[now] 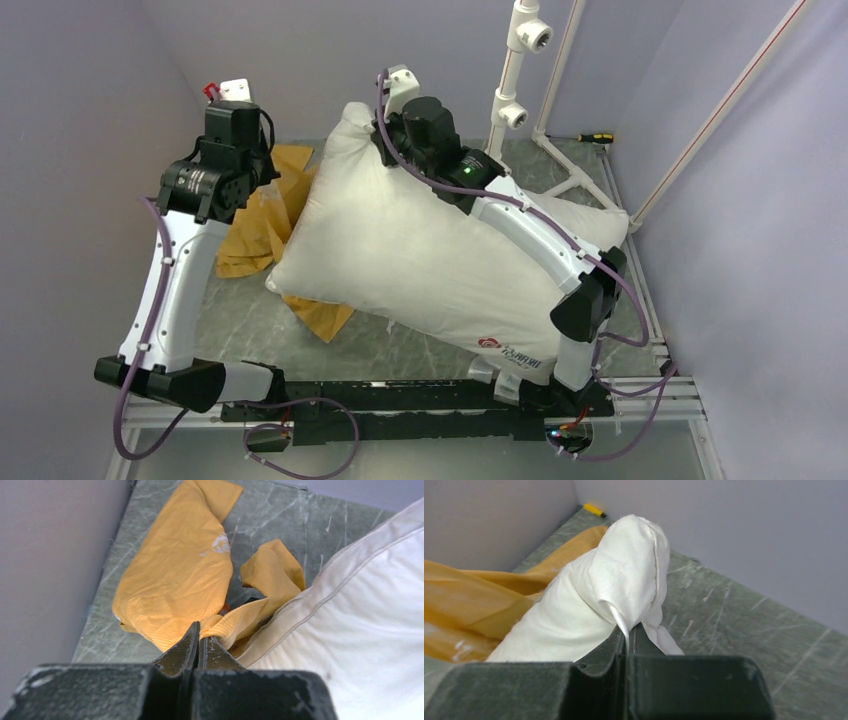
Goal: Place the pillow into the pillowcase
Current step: Stuff the pillow into the pillowcase.
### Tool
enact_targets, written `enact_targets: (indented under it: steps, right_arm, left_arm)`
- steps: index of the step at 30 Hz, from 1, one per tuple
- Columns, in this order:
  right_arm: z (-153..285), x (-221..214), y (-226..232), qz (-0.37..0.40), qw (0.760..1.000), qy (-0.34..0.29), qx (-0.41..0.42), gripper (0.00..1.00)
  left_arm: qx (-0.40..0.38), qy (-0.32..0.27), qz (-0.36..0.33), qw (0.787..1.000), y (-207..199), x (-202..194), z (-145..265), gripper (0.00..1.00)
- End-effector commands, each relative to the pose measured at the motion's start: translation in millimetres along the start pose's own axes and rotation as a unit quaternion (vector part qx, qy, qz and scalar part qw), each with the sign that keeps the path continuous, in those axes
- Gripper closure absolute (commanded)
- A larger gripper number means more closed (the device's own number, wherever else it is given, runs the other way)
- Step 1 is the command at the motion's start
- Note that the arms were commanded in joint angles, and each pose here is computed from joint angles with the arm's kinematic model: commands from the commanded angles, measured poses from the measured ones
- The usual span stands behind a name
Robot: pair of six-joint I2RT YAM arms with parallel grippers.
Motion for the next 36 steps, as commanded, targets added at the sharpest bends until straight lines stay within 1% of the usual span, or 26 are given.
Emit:
enact_targets:
  steps: [1, 6, 13, 15, 21, 23, 25, 27, 30, 33, 36]
  right_arm:
    - [38.2, 97.7, 3.0, -0.005, 0.972, -0.232, -0.043, 1.0]
    - [57.6, 113.8, -1.1, 0.001, 0.958, -0.279, -0.071, 1.0]
    - [73.3, 124.1, -4.6, 0.004, 0.943, -0.319, -0.099, 1.0]
    - [78.9, 127.6, -4.1, 0.003, 0.939, -0.332, -0.094, 1.0]
    - [97.3, 129.3, 0.4, 0.014, 0.94, -0.337, -0.049, 1.0]
    - [102.1, 124.9, -3.1, 0.014, 0.938, -0.342, -0.053, 1.0]
    - [105.6, 120.3, -7.9, 0.017, 0.937, -0.342, -0.066, 1.0]
    - [108.9, 119.3, -9.9, 0.014, 0.935, -0.347, -0.073, 1.0]
    - [112.8, 123.8, -10.9, 0.022, 0.929, -0.36, -0.078, 1.0]
    - [110.7, 123.8, -11.5, 0.029, 0.93, -0.356, -0.086, 1.0]
    - [100.5, 114.6, -7.9, 0.038, 0.937, -0.337, -0.078, 1.0]
  left_arm:
    - [0.044, -0.041, -0.006, 0.998, 20.1, 11.4, 22.5, 1.0]
    - [0.06, -0.036, -0.033, 0.997, 24.4, 7.4, 21.6, 1.0]
    - [0.061, -0.026, -0.05, 0.997, 24.7, 0.2, 18.9, 1.0]
    - [0.075, -0.016, -0.056, 0.995, 25.7, -5.1, 15.0, 1.0]
    - [0.124, 0.026, -0.095, 0.987, 23.1, -22.9, -14.0, 1.0]
    - [0.111, 0.021, -0.107, 0.988, 21.6, -20.6, -15.2, 1.0]
    - [0.08, -0.003, -0.116, 0.99, 20.2, -16.3, -10.9, 1.0]
    - [0.057, -0.021, -0.122, 0.991, 18.4, -20.1, -8.8, 1.0]
    - [0.06, -0.028, -0.121, 0.99, 21.9, -26.8, -3.4, 1.0]
    - [0.054, -0.024, -0.119, 0.991, 22.8, -28.6, 1.6, 1.0]
    - [0.025, -0.042, -0.102, 0.994, 20.9, -21.0, 11.3, 1.0]
Point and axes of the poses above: each gripper's point midway between its finger pads, its own z axis back along the fingers, its own y axis along the line the jaws close on, x = y × z, the point moved 9 cm from there along z, back along the fingers, and after that the axes turned 14 degrees about -z, right-handed, at the moved point
